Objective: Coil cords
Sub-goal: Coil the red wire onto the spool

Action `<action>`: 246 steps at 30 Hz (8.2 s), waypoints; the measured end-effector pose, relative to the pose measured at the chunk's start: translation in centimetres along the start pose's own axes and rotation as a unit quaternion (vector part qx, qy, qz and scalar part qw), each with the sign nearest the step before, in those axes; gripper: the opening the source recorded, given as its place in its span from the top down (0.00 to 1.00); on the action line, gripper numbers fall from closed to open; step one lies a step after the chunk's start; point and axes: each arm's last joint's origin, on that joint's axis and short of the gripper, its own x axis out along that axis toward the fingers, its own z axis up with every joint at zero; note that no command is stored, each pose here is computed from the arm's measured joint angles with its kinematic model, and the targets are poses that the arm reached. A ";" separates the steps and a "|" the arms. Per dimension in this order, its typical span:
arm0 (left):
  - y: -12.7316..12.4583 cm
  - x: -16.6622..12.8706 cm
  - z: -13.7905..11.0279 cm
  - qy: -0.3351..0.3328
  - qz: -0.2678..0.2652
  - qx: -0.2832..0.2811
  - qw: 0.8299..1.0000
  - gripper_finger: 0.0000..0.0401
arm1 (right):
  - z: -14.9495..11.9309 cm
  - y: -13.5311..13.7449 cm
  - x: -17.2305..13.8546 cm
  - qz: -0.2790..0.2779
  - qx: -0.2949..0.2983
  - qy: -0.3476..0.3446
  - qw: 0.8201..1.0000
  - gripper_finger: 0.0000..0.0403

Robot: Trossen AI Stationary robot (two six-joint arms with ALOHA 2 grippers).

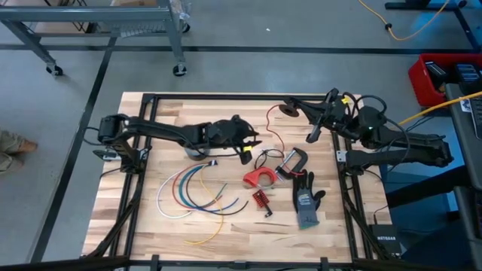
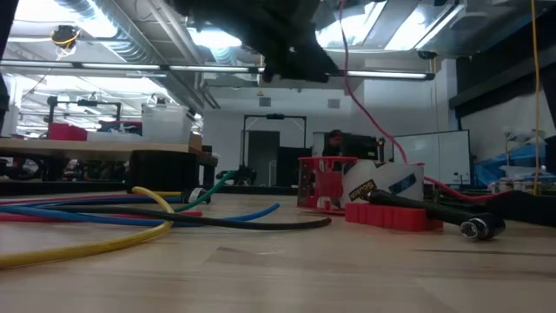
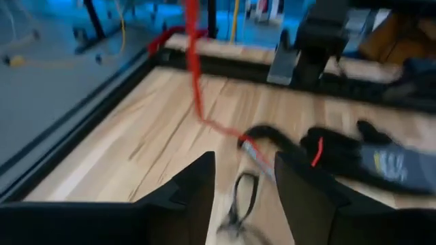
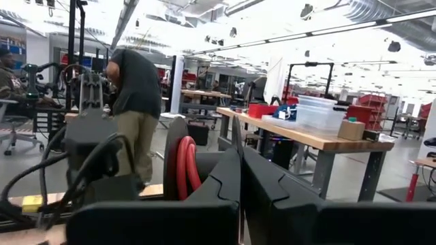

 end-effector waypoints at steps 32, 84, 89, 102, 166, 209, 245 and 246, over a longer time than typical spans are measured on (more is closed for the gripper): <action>-0.2 4.8 -2.9 -0.147 0.041 -0.031 0.988 0.74 | 0.1 0.0 0.0 -0.001 0.002 -0.007 1.000 0.99; -0.3 5.3 -3.5 0.005 -0.208 -0.334 0.919 1.00 | -4.2 2.5 6.9 -0.054 -0.078 -0.007 0.995 0.99; -0.5 5.4 -2.8 0.044 -0.230 -0.332 0.914 1.00 | -5.0 2.8 7.4 -0.054 -0.090 0.009 0.994 0.99; 0.3 5.6 -1.7 0.129 -0.228 -0.319 0.911 1.00 | -6.8 2.6 7.6 -0.135 -0.153 0.104 0.974 0.99; 3.7 4.3 3.0 0.076 -0.187 -0.262 0.944 1.00 | -4.5 1.2 4.5 -0.168 0.002 0.105 0.980 0.99; 2.2 3.4 3.1 0.206 -0.267 -0.353 0.873 1.00 | -3.8 1.8 7.2 -0.198 -0.034 0.014 0.979 0.99; 5.7 0.5 11.4 0.155 -0.270 -0.289 0.906 1.00 | -7.9 2.4 7.0 -0.164 -0.152 0.201 0.954 0.99; 5.9 0.5 11.5 0.152 -0.269 -0.288 0.906 1.00 | -7.9 2.5 7.0 -0.154 -0.152 0.202 0.955 0.99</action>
